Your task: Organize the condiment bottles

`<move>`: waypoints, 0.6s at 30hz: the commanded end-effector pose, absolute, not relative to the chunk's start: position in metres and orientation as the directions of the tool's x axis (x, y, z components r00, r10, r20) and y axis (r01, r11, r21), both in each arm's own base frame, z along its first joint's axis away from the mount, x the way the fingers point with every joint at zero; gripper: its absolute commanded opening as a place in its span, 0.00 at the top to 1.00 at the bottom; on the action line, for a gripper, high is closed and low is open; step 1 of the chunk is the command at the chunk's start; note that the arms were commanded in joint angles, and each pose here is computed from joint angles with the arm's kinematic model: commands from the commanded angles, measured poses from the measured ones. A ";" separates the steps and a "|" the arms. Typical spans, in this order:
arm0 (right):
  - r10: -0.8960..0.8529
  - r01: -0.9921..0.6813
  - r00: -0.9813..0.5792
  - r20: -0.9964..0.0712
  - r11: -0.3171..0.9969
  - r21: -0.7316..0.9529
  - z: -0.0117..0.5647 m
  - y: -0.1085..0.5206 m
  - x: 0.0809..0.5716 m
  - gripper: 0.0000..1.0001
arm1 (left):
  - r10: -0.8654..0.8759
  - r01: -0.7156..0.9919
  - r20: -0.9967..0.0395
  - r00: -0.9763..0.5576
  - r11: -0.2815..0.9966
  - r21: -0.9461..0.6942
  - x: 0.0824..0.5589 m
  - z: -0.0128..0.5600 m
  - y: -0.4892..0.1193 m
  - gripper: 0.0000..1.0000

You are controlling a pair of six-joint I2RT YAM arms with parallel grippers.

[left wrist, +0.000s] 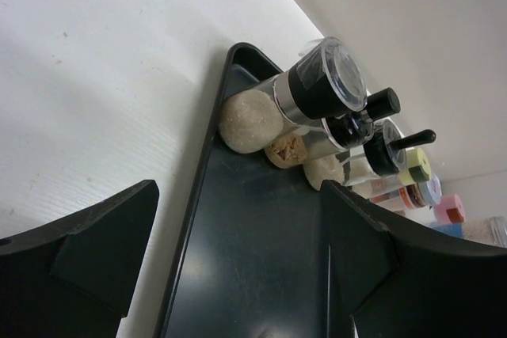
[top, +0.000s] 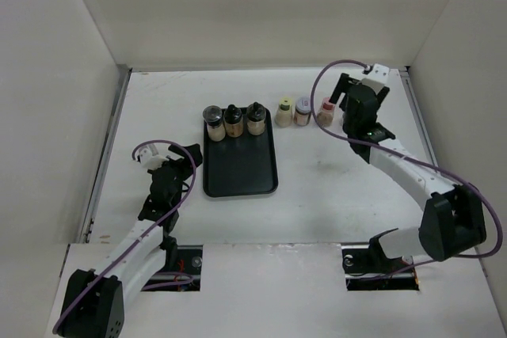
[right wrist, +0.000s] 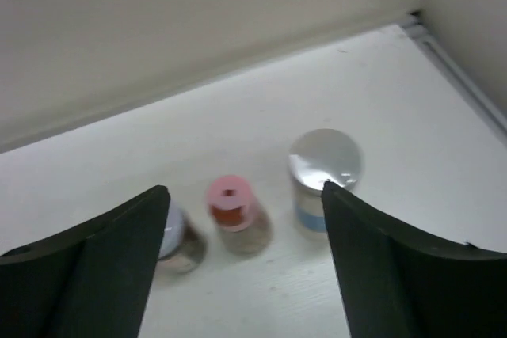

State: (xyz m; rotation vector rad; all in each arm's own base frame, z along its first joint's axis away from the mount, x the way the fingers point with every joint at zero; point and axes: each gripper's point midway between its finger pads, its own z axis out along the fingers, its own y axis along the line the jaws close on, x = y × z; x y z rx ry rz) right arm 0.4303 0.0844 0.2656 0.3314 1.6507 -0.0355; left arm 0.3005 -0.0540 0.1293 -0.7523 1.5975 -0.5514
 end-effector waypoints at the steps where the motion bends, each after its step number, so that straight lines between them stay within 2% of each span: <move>1: 0.166 0.376 -0.137 -0.977 0.921 0.103 0.243 0.039 0.433 0.10 | -0.734 -0.118 -0.678 -0.039 0.677 -0.727 0.305 0.145 -0.058 0.17; 5: 0.171 0.396 -0.198 -0.965 0.915 0.081 0.226 0.021 0.453 0.00 | -0.733 -0.128 -0.679 -0.040 0.678 -0.724 0.305 0.142 -0.057 0.17; 10: 0.177 0.359 -0.264 -0.948 0.930 0.074 0.208 0.023 0.478 0.00 | -0.730 -0.130 -0.682 -0.041 0.681 -0.721 0.306 0.142 -0.058 0.17; 18: 0.190 0.407 -0.307 -0.932 0.912 0.052 0.177 0.001 0.505 0.00 | -0.731 -0.128 -0.680 -0.048 0.680 -0.722 0.307 0.140 -0.059 0.17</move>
